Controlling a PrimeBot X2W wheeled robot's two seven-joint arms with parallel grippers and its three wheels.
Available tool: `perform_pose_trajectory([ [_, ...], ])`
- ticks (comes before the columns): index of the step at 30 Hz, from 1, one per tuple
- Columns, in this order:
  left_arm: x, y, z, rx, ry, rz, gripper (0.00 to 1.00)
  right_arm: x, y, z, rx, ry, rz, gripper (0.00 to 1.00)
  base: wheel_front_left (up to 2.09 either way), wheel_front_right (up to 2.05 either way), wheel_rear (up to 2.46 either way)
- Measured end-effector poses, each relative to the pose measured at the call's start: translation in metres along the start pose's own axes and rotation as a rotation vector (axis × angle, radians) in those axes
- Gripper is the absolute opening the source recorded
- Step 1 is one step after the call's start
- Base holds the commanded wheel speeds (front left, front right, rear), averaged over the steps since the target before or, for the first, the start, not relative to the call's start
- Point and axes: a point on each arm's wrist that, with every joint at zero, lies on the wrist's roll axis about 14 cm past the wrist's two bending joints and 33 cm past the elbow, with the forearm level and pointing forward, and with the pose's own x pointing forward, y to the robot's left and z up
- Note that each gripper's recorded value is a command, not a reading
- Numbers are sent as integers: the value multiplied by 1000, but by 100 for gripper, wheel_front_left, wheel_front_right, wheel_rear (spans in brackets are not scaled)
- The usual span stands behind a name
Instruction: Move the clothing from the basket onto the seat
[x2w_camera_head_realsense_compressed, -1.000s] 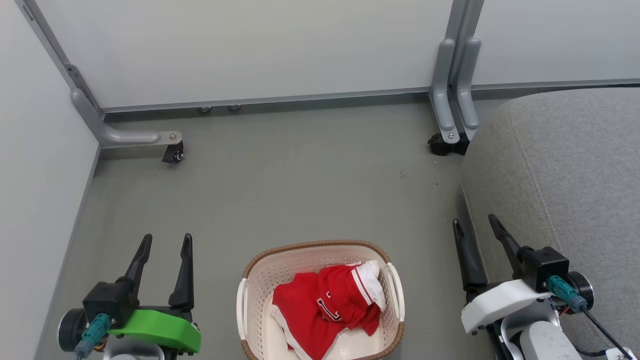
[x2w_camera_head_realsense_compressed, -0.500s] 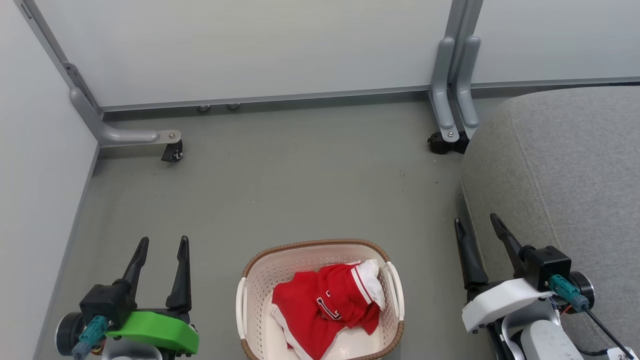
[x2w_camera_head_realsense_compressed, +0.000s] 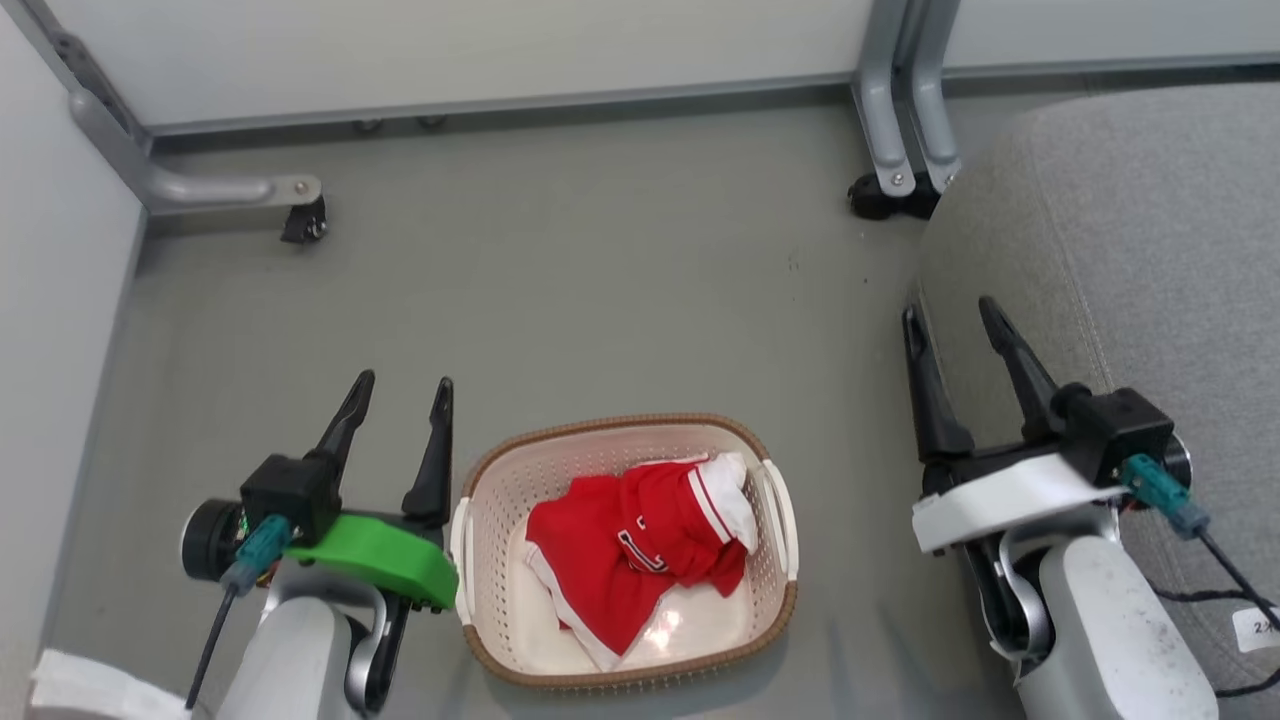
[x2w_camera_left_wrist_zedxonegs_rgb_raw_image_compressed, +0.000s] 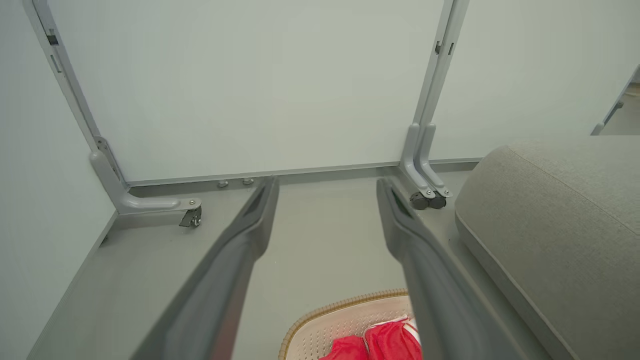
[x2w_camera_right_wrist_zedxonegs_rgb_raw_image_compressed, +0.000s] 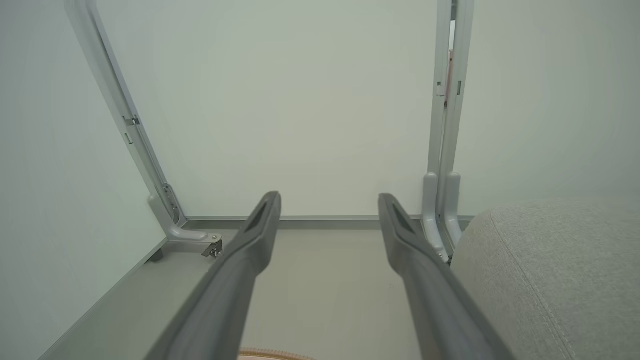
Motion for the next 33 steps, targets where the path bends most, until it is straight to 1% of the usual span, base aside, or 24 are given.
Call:
perform_pose_trajectory([
  [7, 48, -21, -45, -12, 123, -103, 100, 38, -9, -3, 4, -36, 0, 100, 0, 0, 0],
  [16, 87, -64, -133, -18, 339, -286, 100, 76, -31, -33, 2, -31, -24, 100, 0, 0, 0],
  [21, 94, -87, -187, -48, 463, -372, 100, 90, -44, -60, -6, -5, -41, 100, 0, 0, 0],
  [24, 95, -93, -219, -67, 540, -405, 100, 95, -51, -79, -7, 15, -49, 100, 0, 0, 0],
  [30, 94, -100, -274, -83, 664, -451, 100, 97, -63, -116, -10, 68, -66, 100, 0, 0, 0],
  [33, 88, -96, -302, -79, 741, -461, 100, 94, -68, -136, -6, 103, -75, 100, 0, 0, 0],
])
